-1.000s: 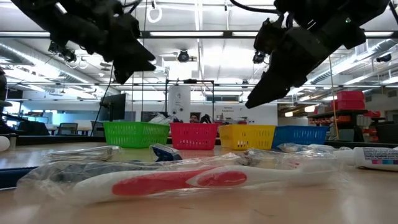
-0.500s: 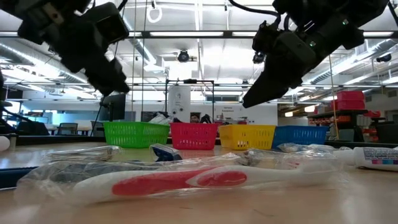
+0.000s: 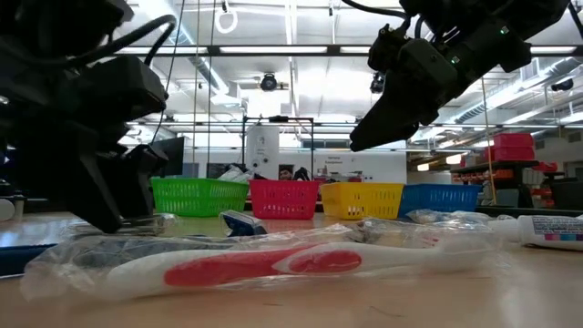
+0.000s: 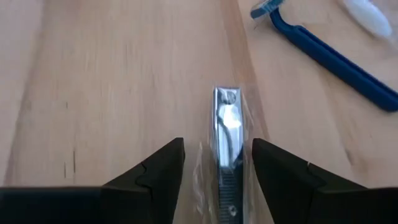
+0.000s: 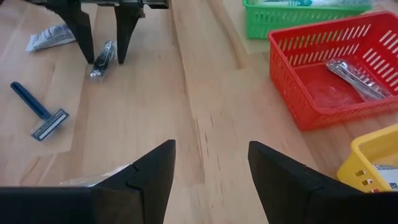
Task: Pick & Place Travel size toiletries
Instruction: Put the silver nail cutter into the red bin
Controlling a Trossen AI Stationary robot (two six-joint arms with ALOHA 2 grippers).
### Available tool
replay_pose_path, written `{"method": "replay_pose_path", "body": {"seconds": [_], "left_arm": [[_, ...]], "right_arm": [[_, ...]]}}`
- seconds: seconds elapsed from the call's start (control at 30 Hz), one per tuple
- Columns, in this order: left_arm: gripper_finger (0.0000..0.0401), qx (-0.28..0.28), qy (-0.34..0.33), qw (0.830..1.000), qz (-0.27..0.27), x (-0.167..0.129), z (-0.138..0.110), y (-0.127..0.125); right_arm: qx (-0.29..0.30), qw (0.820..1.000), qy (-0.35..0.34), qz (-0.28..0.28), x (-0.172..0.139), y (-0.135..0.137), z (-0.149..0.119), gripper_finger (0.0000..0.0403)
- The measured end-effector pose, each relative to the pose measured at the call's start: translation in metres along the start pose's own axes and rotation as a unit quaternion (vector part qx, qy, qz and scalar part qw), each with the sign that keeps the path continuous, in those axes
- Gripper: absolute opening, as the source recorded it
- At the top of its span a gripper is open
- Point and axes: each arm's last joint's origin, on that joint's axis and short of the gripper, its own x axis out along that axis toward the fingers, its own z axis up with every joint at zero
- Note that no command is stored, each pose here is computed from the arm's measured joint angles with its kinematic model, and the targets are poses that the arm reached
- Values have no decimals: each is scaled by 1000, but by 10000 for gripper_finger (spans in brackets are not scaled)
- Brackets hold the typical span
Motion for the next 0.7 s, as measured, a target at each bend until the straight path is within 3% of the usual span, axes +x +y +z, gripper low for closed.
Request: {"method": "replay_pose_path", "body": {"seconds": [0.2, 0.47, 0.7], "left_arm": [[171, 30, -4, 998, 47, 6, -7, -4], [63, 18, -20, 998, 62, 3, -3, -3], [60, -37, -83, 985, 147, 6, 24, 17]], "right_arm": [[0, 1000, 0, 1, 0, 0, 0, 209], [0, 1000, 1, 3, 0, 0, 0, 213], [5, 1000, -5, 5, 0, 1, 1, 202]]}}
